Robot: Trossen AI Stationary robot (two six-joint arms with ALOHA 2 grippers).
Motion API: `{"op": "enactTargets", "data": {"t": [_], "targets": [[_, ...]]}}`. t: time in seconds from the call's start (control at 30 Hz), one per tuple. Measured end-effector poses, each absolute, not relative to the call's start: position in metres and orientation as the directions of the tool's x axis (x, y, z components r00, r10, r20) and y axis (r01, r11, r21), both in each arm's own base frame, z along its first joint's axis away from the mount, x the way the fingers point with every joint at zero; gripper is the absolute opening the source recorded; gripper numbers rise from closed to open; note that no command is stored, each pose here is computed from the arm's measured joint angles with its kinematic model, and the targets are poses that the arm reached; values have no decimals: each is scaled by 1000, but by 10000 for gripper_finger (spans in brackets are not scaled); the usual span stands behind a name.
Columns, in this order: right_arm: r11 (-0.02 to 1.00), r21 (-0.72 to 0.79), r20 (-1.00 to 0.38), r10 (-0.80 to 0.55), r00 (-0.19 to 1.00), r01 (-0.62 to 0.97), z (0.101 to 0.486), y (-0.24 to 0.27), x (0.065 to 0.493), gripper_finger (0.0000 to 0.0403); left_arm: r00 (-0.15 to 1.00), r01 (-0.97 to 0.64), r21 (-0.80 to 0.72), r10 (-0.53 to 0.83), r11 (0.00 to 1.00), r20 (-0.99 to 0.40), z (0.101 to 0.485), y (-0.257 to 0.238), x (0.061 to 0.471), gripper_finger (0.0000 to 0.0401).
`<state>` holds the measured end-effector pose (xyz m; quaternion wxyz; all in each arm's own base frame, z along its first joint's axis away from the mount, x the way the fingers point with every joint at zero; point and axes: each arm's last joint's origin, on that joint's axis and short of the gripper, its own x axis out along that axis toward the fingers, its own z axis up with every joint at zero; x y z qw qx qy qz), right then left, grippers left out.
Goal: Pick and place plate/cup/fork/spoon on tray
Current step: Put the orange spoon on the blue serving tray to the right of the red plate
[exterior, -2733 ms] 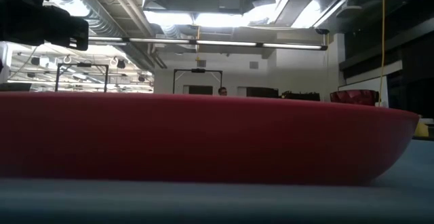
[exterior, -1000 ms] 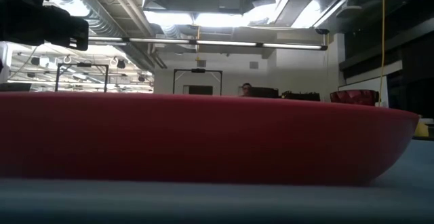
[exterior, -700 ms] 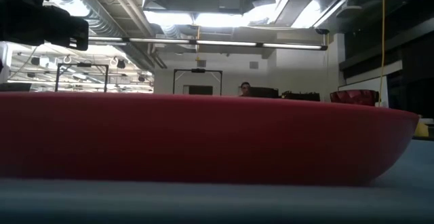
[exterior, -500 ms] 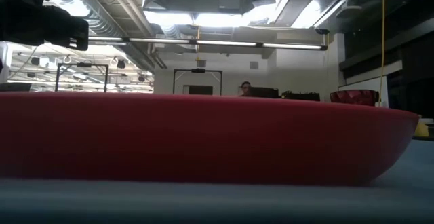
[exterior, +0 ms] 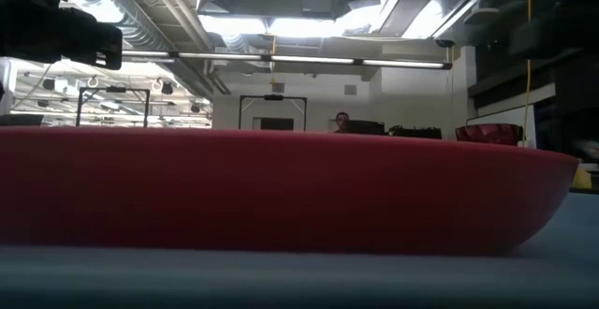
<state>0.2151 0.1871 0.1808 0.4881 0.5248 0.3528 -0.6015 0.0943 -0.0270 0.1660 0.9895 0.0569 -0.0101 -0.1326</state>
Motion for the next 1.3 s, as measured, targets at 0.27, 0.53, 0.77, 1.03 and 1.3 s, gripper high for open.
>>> {"op": "enactTargets", "data": {"t": [0.27, 0.53, 0.77, 1.03, 1.3], "targets": [[-66, 157, -976, -165, 144, 985, 179, 161, 254, 10, 965, 261, 115, -264, 958, 5, 166, -27, 94, 83], [-11, 169, -982, -92, 167, 986, 157, 161, 276, 10, 965, 261, 115, -264, 958, 5, 166, -27, 94, 83], [-35, 152, -988, -43, 150, 988, 141, 173, 279, 10, 965, 261, 115, -263, 958, 4, 166, -27, 94, 83], [-29, 149, -988, -37, 148, 988, 141, 174, 279, 10, 965, 261, 115, -264, 958, 4, 166, -27, 94, 83], [-3, 152, -988, -32, 151, 988, 141, 175, 279, 19, 965, 261, 115, -264, 958, 5, 166, -27, 94, 83]]}}
